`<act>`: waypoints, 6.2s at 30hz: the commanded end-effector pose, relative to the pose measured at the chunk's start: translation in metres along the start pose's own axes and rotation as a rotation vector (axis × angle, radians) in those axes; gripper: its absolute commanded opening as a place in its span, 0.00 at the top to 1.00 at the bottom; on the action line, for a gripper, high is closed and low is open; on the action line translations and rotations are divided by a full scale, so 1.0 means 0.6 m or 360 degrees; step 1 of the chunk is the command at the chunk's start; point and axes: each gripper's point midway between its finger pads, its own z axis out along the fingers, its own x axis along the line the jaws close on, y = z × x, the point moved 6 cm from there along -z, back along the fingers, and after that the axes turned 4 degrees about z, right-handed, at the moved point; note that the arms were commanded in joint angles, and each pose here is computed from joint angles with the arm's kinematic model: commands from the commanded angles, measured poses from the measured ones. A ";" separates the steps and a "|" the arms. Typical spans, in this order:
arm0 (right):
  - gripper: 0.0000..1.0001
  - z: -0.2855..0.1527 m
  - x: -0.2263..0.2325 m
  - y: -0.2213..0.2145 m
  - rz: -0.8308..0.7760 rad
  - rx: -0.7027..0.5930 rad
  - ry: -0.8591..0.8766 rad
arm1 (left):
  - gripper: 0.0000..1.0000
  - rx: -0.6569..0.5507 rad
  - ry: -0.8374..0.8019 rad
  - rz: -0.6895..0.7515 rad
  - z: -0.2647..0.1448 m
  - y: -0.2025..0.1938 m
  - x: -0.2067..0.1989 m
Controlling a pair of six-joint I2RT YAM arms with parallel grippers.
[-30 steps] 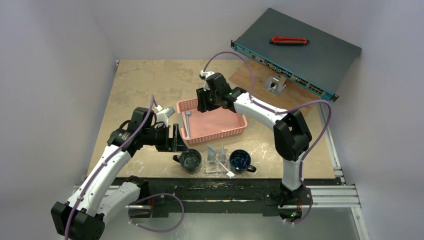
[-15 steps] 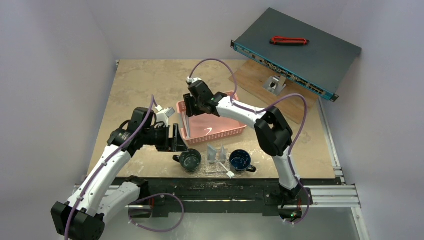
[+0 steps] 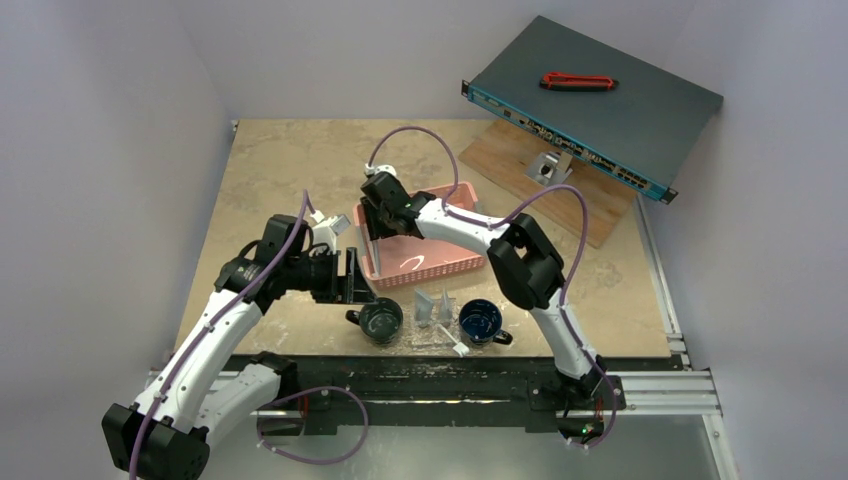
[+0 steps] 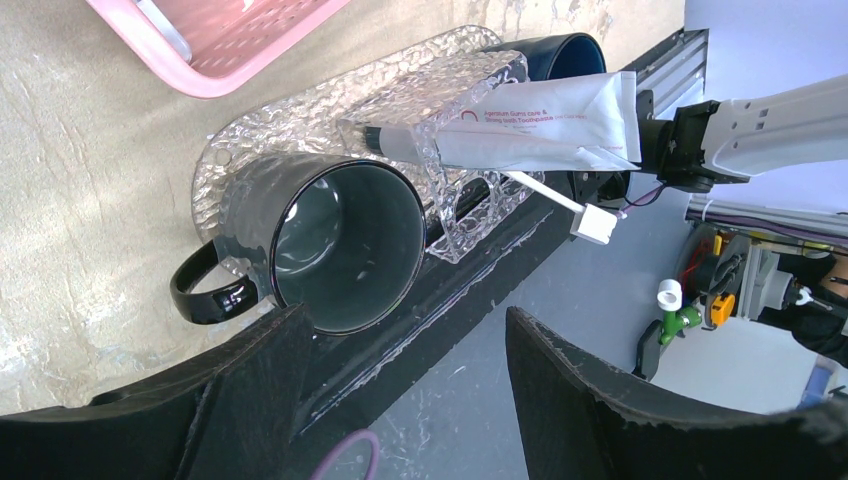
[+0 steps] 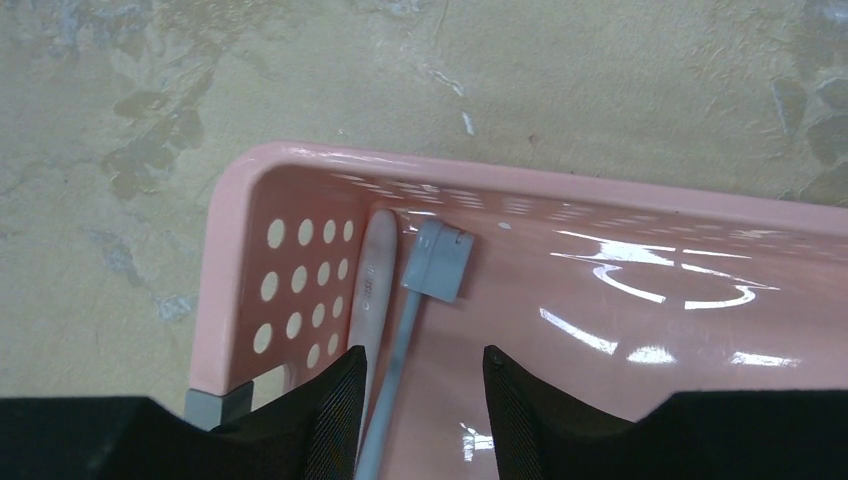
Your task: Prepare toiletry sets of a toothbrush and toothpaste on the tray
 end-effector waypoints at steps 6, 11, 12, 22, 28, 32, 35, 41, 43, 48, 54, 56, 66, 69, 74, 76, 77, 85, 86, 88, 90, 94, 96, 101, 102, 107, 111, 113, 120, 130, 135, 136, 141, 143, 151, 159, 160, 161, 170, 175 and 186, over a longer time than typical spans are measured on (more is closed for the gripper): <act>0.54 -0.001 0.007 0.021 0.0045 -0.0074 -0.0046 | 0.31 -0.0043 -0.0032 0.0087 -0.004 0.013 -0.009; 0.54 0.005 0.013 0.019 0.0038 -0.0062 -0.0029 | 0.31 -0.0044 -0.0029 0.0085 -0.004 0.013 -0.009; 0.54 0.007 0.014 0.018 0.0035 -0.0060 -0.0030 | 0.31 -0.0044 -0.0030 0.0085 -0.004 0.013 -0.009; 0.56 0.027 0.017 0.008 0.0029 -0.0051 -0.0055 | 0.31 -0.0050 -0.0028 0.0090 -0.006 0.012 -0.009; 0.62 0.039 0.009 -0.007 -0.0015 -0.0031 -0.0125 | 0.31 -0.0053 -0.0032 0.0093 -0.006 0.013 -0.010; 0.67 0.045 0.002 -0.019 -0.0078 -0.0005 -0.0175 | 0.31 -0.0053 -0.0033 0.0094 -0.006 0.013 -0.010; 0.69 0.047 -0.005 -0.028 -0.0136 0.0022 -0.0220 | 0.31 -0.0054 -0.0031 0.0094 -0.006 0.013 -0.010; 0.77 0.046 -0.017 -0.048 -0.0267 0.0060 -0.0328 | 0.31 -0.0054 -0.0033 0.0094 -0.006 0.013 -0.010; 0.80 0.044 -0.022 -0.053 -0.0297 0.0064 -0.0356 | 0.31 -0.0054 -0.0032 0.0094 -0.006 0.013 -0.010; 0.98 0.038 -0.030 -0.063 -0.0327 0.0099 -0.0367 | 0.31 -0.0054 -0.0031 0.0094 -0.006 0.013 -0.010; 1.00 0.023 -0.030 -0.059 -0.0325 0.0080 -0.0342 | 0.31 -0.0057 -0.0030 0.0095 -0.006 0.013 -0.010; 1.00 0.014 -0.023 -0.051 -0.0315 0.0060 -0.0298 | 0.31 -0.0057 -0.0029 0.0095 -0.006 0.013 -0.010; 1.00 -0.059 -0.009 0.020 -0.0264 -0.0200 -0.0250 | 0.31 -0.0058 -0.0029 0.0096 -0.006 0.013 -0.010; 1.00 -0.078 -0.009 0.033 -0.0250 -0.0257 -0.0250 | 0.31 -0.0052 -0.0029 0.0092 -0.006 0.012 -0.009; 1.00 -0.105 -0.011 0.051 -0.0231 -0.0343 -0.0255 | 0.31 -0.0046 -0.0032 0.0088 -0.004 0.013 -0.009; 1.00 -0.113 -0.013 0.055 -0.0220 -0.0374 -0.0257 | 0.31 -0.0045 -0.0037 0.0091 -0.004 0.012 -0.009; 1.00 -0.119 -0.014 0.058 -0.0212 -0.0396 -0.0256 | 0.31 -0.0047 -0.0036 0.0092 -0.005 0.013 -0.010; 1.00 -0.170 -0.016 0.093 -0.0143 -0.0593 -0.0244 | 0.31 -0.0074 -0.0063 0.0113 -0.009 0.013 -0.015; 1.00 -0.176 -0.017 0.096 -0.0137 -0.0611 -0.0243 | 0.31 -0.0073 -0.0068 0.0114 -0.009 0.013 -0.016; 1.00 -0.190 -0.018 0.103 -0.0129 -0.0646 -0.0239 | 0.31 -0.0075 -0.0085 0.0119 -0.010 0.013 -0.018; 1.00 -0.205 -0.017 0.111 -0.0116 -0.0677 -0.0228 | 0.31 -0.0079 -0.0098 0.0125 -0.011 0.015 -0.021; 1.00 -0.239 -0.007 0.127 -0.0068 -0.0726 -0.0133 | 0.31 -0.0086 -0.0129 0.0137 -0.015 0.018 -0.028; 1.00 -0.258 -0.002 0.131 -0.0031 -0.0741 -0.0070 | 0.31 -0.0095 -0.0144 0.0146 -0.018 0.021 -0.032; 1.00 -0.299 0.010 0.142 0.0048 -0.0788 0.0076 | 0.31 -0.0160 -0.0193 0.0178 -0.028 0.039 -0.050; 1.00 -0.306 0.012 0.143 0.0054 -0.0792 0.0102 | 0.31 -0.0173 -0.0203 0.0180 -0.031 0.043 -0.055; 1.00 -0.346 0.022 0.150 0.0046 -0.0819 0.0243 | 0.31 -0.0266 -0.0266 0.0233 -0.054 0.070 -0.085; 1.00 -0.386 0.025 0.153 -0.0021 -0.0837 0.0342 | 0.31 -0.0335 -0.0280 0.0302 -0.080 0.089 -0.111; 1.00 -0.405 0.025 0.151 -0.0058 -0.0831 0.0391 | 0.31 -0.0358 -0.0283 0.0335 -0.094 0.097 -0.122; 1.00 -0.463 0.026 0.130 -0.0163 -0.0792 0.0601 | 0.31 -0.0437 -0.0313 0.0447 -0.134 0.113 -0.157; 1.00 -0.544 0.024 0.097 -0.0360 -0.0723 0.0933 | 0.31 -0.0532 -0.0390 0.0585 -0.176 0.120 -0.196; 1.00 -0.562 0.016 0.066 -0.0421 -0.0635 0.1148 | 0.31 -0.0547 -0.0446 0.0653 -0.190 0.117 -0.210; 1.00 -0.565 0.015 0.060 -0.0436 -0.0614 0.1196 | 0.31 -0.0546 -0.0460 0.0664 -0.192 0.116 -0.212; 1.00 -0.584 0.014 0.032 -0.0516 -0.0480 0.1452 | 0.32 -0.0534 -0.0569 0.0731 -0.206 0.105 -0.229; 1.00 -0.589 0.014 0.024 -0.0539 -0.0439 0.1531 | 0.32 -0.0513 -0.0645 0.0757 -0.211 0.101 -0.238; 1.00 -0.598 0.030 -0.003 -0.0627 -0.0226 0.1866 | 0.32 -0.0433 -0.0818 0.0785 -0.214 0.094 -0.254; 1.00 -0.612 0.059 0.008 -0.0635 -0.0114 0.2161 | 0.32 -0.0423 -0.0774 0.0807 -0.203 0.096 -0.248; 1.00 -0.612 0.063 0.011 -0.0632 -0.0110 0.2177 | 0.32 -0.0421 -0.0768 0.0807 -0.202 0.096 -0.248; 1.00 -0.611 0.065 0.013 -0.0630 -0.0103 0.2190 | 0.32 -0.0421 -0.0765 0.0809 -0.201 0.096 -0.247; 1.00 -0.618 0.088 0.021 -0.0622 -0.0078 0.2267 | 0.35 -0.0443 -0.0691 0.0831 -0.198 0.095 -0.240; 1.00 -0.616 0.092 0.026 -0.0603 -0.0086 0.2267 | 0.41 -0.0456 -0.0671 0.0841 -0.197 0.095 -0.238; 1.00 -0.605 0.097 0.024 -0.0574 -0.0072 0.2249 | 0.59 -0.0464 -0.0705 0.0851 -0.202 0.098 -0.246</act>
